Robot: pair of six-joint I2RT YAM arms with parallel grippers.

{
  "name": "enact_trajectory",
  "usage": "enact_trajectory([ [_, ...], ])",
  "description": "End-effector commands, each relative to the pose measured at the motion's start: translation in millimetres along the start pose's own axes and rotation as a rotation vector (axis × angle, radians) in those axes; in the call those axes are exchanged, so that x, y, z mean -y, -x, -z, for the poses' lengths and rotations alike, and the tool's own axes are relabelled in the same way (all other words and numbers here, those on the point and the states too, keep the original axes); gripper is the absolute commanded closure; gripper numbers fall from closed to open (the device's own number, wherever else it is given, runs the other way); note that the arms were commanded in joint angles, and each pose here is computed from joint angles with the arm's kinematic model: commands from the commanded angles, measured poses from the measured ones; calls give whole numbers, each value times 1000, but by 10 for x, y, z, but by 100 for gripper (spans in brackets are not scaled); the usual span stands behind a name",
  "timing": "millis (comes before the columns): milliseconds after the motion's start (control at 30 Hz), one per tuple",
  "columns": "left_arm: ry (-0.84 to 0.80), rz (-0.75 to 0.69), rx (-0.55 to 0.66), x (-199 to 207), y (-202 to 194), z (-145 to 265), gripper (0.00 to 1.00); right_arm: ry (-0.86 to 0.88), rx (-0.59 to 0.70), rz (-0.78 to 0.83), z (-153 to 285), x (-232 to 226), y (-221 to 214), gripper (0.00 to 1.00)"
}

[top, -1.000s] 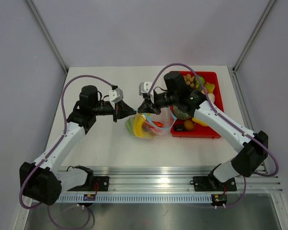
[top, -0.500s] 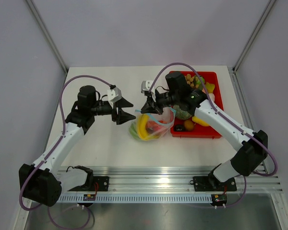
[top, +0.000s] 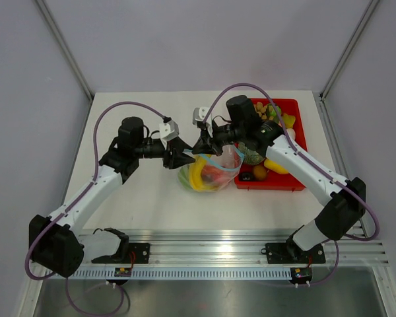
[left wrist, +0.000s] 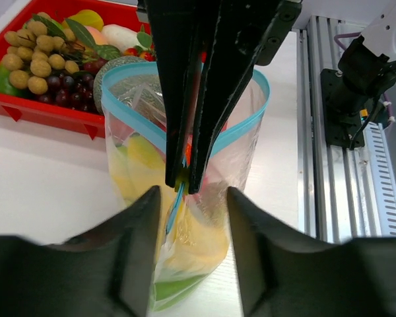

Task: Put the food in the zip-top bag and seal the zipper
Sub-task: Zip the zipper food storage bag at the center of the board.

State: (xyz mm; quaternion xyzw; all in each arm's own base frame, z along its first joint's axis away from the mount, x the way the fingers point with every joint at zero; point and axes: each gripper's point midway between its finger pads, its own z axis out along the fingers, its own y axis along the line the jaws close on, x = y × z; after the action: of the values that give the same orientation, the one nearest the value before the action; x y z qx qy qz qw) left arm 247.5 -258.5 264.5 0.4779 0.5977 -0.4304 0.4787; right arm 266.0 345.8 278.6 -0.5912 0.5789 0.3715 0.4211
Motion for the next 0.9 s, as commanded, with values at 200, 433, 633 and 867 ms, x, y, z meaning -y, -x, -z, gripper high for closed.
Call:
enact_trajectory([
  [200, -26, -68, 14, -24, 198, -34, 100, 6, 42, 39, 40, 19, 198, 100],
  [433, 25, -127, 15, -24, 190, 82, 100, -38, 0, 30, 144, 75, 70, 100],
  [633, 140, -119, 71, -229, 277, 328, 100, -71, -2, 15, 319, 100, -7, 100],
  [867, 287, -73, 101, -533, 326, 539, 100, -109, -19, -23, 485, 172, -131, 100],
])
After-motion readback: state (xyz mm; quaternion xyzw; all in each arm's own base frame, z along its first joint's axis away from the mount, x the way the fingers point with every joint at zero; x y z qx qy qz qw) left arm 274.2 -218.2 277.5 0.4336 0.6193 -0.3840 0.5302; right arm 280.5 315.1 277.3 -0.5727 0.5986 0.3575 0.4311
